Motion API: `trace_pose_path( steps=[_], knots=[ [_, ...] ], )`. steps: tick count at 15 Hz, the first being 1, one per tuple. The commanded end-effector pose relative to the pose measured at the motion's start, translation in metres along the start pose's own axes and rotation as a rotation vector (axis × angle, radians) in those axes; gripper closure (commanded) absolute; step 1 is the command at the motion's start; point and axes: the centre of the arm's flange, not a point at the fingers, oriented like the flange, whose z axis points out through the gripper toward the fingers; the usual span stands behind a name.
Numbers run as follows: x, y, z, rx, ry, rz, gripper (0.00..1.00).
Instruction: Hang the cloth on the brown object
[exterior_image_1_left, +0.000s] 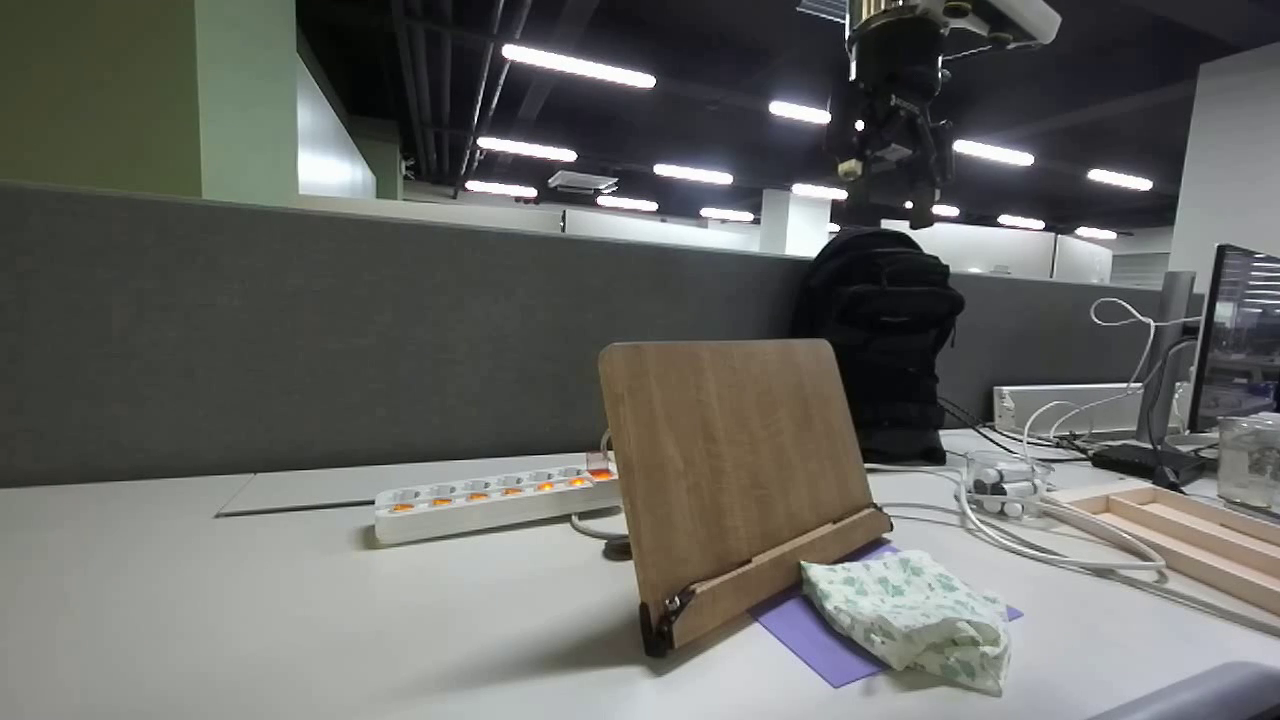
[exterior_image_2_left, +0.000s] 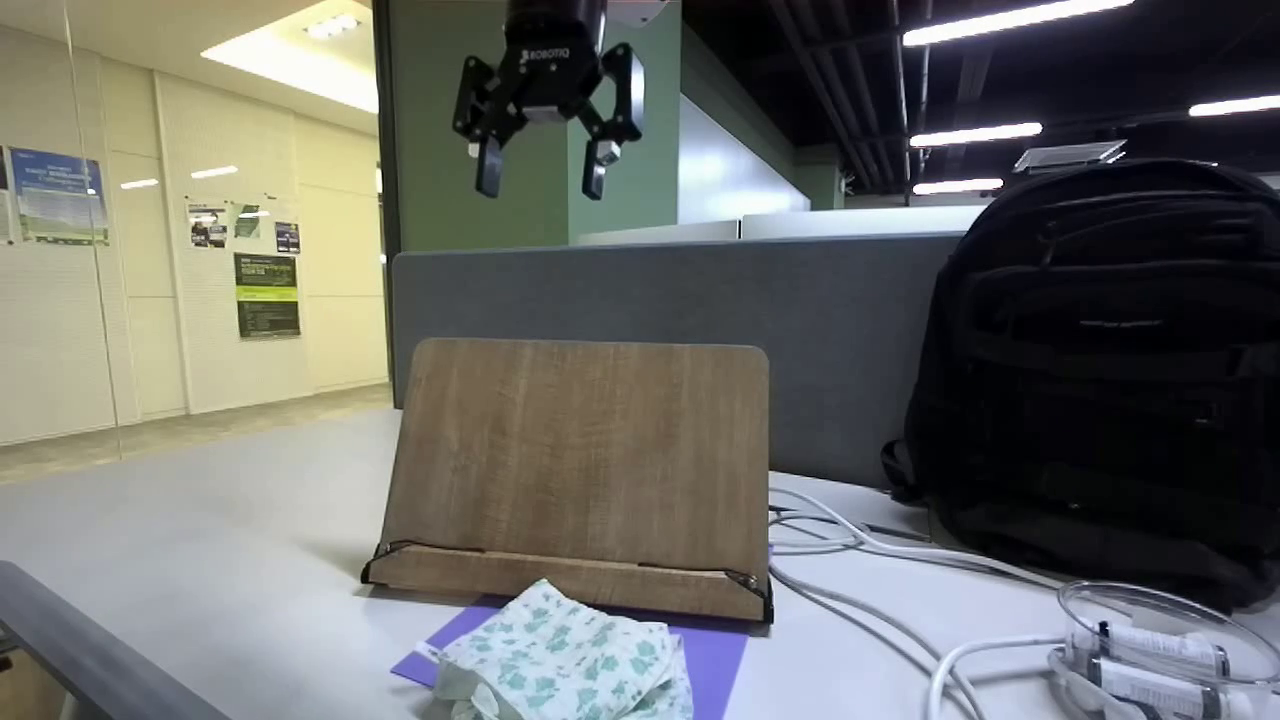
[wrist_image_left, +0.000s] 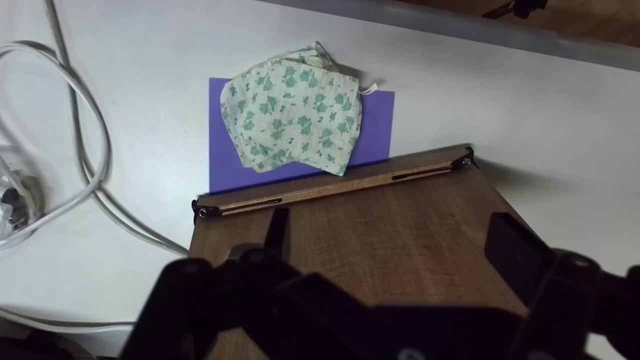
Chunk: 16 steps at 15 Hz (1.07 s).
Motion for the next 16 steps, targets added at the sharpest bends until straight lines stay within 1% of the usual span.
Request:
trace_pose_path(
  steps=[1,4,6,10,12,13,14,16],
  knots=[
    [0.006,-0.013,0.025,-0.095,0.037,-0.022,0.00],
    [0.008,-0.025,0.058,-0.188,0.097,-0.078,0.00],
    [0.005,-0.033,0.083,-0.213,0.099,-0.120,0.00],
    [-0.010,-0.049,0.139,-0.187,0.028,-0.188,0.00],
    [-0.013,-0.053,0.163,-0.172,-0.016,-0.199,0.00],
    [-0.011,-0.053,0.167,-0.171,-0.028,-0.194,0.00],
    [-0.012,-0.052,0.156,-0.161,-0.018,-0.201,0.00],
    [-0.013,-0.053,0.167,-0.156,-0.036,-0.205,0.00]
  ],
)
